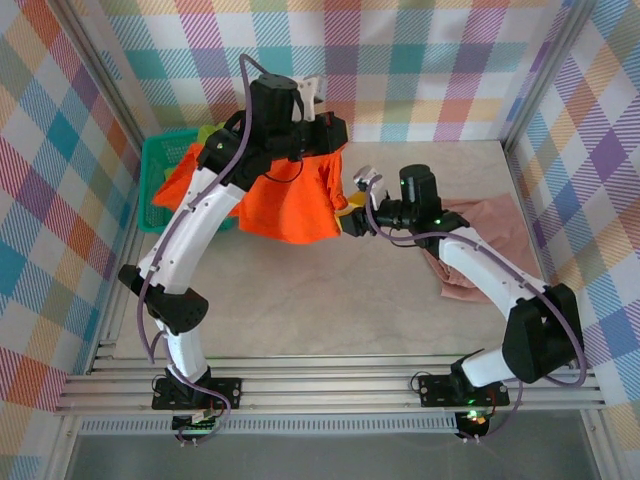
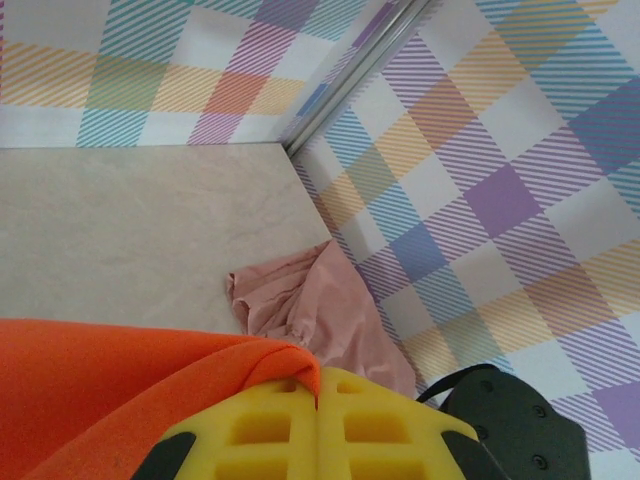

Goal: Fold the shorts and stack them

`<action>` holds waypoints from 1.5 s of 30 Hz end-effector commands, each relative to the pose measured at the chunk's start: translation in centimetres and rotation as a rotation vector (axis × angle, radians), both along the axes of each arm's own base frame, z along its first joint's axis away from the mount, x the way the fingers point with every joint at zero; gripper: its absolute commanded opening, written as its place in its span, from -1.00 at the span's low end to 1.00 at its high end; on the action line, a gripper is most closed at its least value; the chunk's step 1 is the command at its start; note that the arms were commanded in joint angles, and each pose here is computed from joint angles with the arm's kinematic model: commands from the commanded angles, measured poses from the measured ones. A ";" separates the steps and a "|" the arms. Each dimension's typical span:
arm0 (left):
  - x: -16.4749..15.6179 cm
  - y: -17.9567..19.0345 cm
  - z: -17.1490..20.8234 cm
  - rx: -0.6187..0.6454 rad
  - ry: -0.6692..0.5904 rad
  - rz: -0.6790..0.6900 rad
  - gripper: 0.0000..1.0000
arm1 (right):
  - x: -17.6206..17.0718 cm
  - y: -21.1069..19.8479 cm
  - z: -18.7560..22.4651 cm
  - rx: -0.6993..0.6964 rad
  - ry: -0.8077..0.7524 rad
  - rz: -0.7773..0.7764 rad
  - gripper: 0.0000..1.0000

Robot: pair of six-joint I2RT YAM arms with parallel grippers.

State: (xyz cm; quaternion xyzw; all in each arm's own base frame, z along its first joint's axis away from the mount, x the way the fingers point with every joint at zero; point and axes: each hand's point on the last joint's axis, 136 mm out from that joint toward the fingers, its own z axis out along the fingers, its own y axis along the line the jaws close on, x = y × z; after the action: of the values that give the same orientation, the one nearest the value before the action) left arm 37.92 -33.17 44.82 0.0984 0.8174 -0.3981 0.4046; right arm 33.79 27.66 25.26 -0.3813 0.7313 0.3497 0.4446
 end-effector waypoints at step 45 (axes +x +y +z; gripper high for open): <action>-5.4 9.2 11.7 -0.032 -0.423 0.194 -1.00 | -2.7 -10.3 31.4 0.209 -0.632 -0.509 -1.00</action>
State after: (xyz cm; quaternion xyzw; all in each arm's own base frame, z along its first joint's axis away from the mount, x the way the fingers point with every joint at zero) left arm 33.17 -24.29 54.13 0.0850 0.7398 -0.3269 0.5819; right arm 32.41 20.51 52.98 -0.2648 0.6162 0.2176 0.7091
